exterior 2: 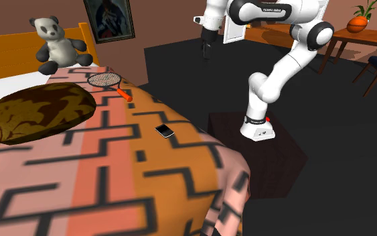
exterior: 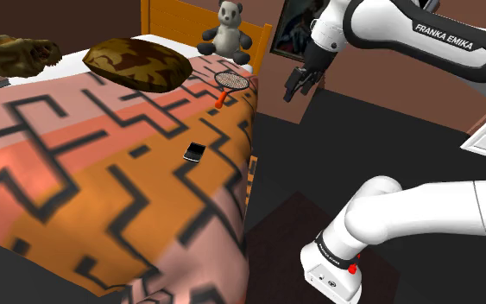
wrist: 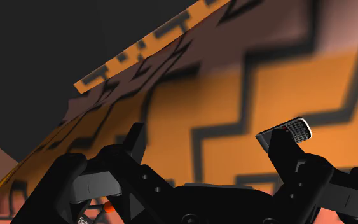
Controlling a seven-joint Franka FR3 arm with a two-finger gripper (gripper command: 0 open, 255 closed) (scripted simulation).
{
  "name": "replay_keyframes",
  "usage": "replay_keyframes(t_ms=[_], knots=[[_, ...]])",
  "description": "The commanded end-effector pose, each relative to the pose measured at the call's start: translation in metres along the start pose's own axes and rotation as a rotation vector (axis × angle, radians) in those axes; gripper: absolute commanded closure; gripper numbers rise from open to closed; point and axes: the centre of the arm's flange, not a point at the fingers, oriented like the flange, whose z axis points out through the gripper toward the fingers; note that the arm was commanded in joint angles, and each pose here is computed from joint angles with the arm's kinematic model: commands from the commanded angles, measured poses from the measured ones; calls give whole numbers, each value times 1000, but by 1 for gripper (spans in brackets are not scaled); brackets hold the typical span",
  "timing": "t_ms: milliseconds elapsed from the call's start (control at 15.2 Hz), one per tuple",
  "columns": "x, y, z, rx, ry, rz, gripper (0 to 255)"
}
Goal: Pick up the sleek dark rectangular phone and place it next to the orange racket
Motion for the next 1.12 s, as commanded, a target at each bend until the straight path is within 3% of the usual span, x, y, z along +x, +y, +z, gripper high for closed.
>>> replay_keyframes(t_ms=[0,1056], knots=[[0,0,0,0,0,0,0],[68,-135,151,-27,-5,420,0]])
